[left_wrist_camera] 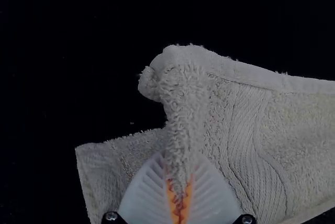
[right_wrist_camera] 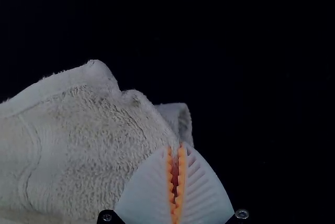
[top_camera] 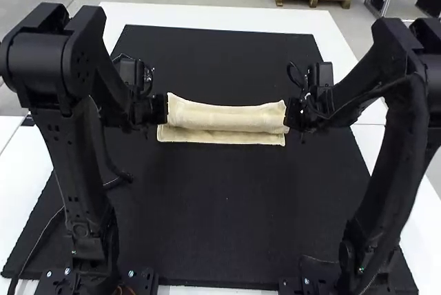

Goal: Fold the towel.

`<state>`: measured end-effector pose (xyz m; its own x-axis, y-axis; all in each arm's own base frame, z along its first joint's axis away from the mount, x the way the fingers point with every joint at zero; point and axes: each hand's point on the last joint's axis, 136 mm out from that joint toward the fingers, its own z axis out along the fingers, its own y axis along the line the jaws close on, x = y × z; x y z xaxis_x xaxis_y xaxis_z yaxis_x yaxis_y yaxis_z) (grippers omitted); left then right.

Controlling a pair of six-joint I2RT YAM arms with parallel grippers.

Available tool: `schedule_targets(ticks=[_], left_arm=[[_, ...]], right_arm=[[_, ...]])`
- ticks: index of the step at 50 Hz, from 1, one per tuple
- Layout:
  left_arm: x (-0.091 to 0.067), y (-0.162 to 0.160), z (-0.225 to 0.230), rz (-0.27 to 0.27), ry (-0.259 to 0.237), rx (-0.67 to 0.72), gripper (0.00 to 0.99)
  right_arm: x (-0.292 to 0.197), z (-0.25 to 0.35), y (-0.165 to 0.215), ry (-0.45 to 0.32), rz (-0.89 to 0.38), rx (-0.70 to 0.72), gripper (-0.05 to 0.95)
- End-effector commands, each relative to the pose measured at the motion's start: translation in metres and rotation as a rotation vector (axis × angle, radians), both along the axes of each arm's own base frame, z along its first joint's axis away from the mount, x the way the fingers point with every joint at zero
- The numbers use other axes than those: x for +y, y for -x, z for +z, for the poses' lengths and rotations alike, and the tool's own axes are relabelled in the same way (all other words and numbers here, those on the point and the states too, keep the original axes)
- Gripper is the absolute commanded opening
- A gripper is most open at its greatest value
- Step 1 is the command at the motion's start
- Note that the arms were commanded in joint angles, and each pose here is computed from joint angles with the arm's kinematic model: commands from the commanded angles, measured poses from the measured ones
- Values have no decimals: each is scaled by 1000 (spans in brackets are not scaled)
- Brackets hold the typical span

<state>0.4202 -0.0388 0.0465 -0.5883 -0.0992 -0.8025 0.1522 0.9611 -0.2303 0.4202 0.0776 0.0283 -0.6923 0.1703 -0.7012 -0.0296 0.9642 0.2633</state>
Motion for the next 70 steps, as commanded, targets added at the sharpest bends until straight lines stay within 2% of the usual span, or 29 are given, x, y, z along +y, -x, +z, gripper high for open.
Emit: schedule_targets(ticks=[1, 62, 66, 70], left_arm=[[10, 0, -10, 36, -32, 13, 34], [20, -3, -45, 65, -55, 47, 36], [21, -4, -44, 68, -56, 43, 123], [22, -5, -43, 76, -59, 39, 338]], right_arm=[[-3, -10, -1, 36, -26, 5, 0], [-5, -42, -7, 41, -40, 8, 0], [-5, -41, -8, 42, -41, 5, 0], [-5, -41, -7, 44, -40, 6, 0]])
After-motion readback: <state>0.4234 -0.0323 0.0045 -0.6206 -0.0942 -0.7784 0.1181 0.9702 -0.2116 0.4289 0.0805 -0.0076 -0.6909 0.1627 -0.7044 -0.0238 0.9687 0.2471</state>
